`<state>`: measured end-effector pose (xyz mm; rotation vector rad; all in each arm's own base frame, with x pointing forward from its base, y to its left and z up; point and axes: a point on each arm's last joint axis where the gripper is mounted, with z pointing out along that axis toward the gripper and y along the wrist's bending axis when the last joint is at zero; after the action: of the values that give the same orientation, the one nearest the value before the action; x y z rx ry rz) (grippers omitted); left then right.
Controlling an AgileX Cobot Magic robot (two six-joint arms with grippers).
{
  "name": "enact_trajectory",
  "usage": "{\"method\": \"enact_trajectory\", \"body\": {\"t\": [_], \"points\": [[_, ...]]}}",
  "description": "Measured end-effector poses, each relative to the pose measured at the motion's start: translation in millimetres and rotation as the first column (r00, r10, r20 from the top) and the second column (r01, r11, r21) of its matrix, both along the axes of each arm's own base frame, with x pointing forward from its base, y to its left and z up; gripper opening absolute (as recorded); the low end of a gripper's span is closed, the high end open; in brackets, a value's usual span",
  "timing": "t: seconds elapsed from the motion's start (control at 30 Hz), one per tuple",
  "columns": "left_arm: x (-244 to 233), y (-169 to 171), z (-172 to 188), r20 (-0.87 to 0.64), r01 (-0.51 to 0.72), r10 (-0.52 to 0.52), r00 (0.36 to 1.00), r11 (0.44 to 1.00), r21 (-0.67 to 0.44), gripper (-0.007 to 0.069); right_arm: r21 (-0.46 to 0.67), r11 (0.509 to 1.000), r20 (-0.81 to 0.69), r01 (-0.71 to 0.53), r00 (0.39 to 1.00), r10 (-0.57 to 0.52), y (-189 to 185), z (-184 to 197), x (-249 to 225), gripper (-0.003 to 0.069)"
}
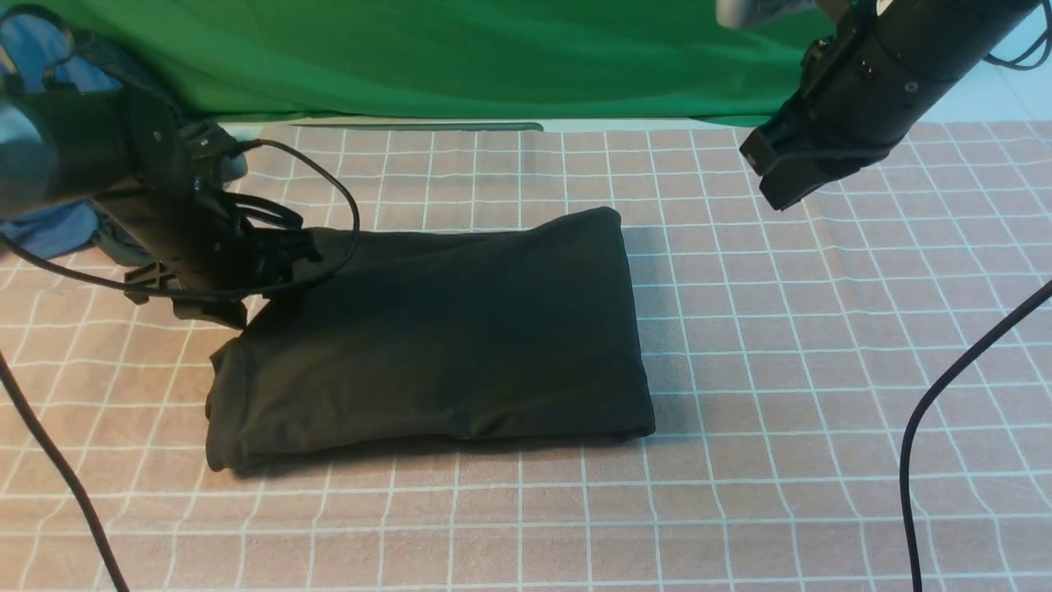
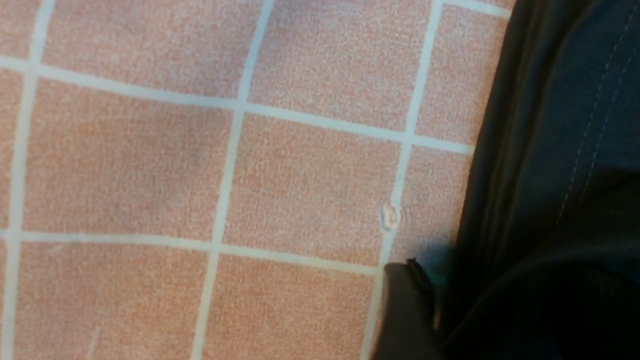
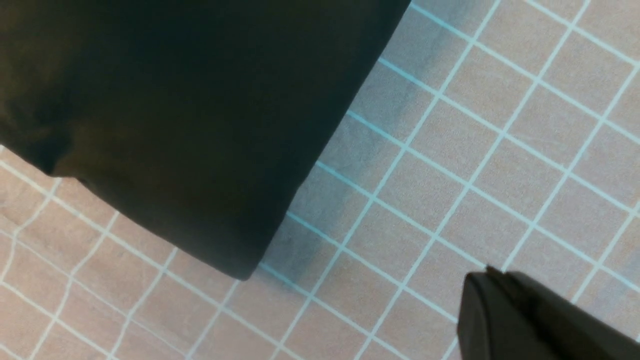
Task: Fold a long-sleeved shirt over a pink coffee tablecloth.
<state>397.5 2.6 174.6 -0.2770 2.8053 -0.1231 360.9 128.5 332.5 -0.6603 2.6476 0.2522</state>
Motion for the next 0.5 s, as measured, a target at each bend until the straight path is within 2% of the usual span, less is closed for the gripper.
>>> {"method": "enact_trajectory", "body": {"t": [0.1, 0.13, 0.2, 0.5], "points": [[-1.6, -0.3, -2.5, -0.024, 0.01, -0.01, 1.0, 1.0, 0.0, 0.0209, 0.003, 1.0, 0.0, 0.0, 1.0, 0.0, 0.3, 0.1, 0.0, 0.0045], [-2.1, -0.4, -2.6, -0.035, 0.025, -0.025, 0.999, 1.0, 0.002, 0.0096, 0.004, 1.0, 0.0, 0.0, 1.0, 0.0, 0.3, 0.1, 0.0, 0.0045], [-1.8, -0.4, -0.6, -0.039, 0.034, -0.034, 0.999, 0.999, 0.006, 0.0041, 0.006, 1.0, 0.001, 0.0, 1.0, 0.0, 0.5, 0.2, 0.1, 0.0045], [-4.5, 0.0, 35.5, 0.05, 0.045, -0.046, 0.998, 0.999, 0.02, 0.0029, 0.029, 1.0, 0.006, 0.002, 1.0, -0.003, 2.3, 0.9, 0.6, 0.0045]]}}
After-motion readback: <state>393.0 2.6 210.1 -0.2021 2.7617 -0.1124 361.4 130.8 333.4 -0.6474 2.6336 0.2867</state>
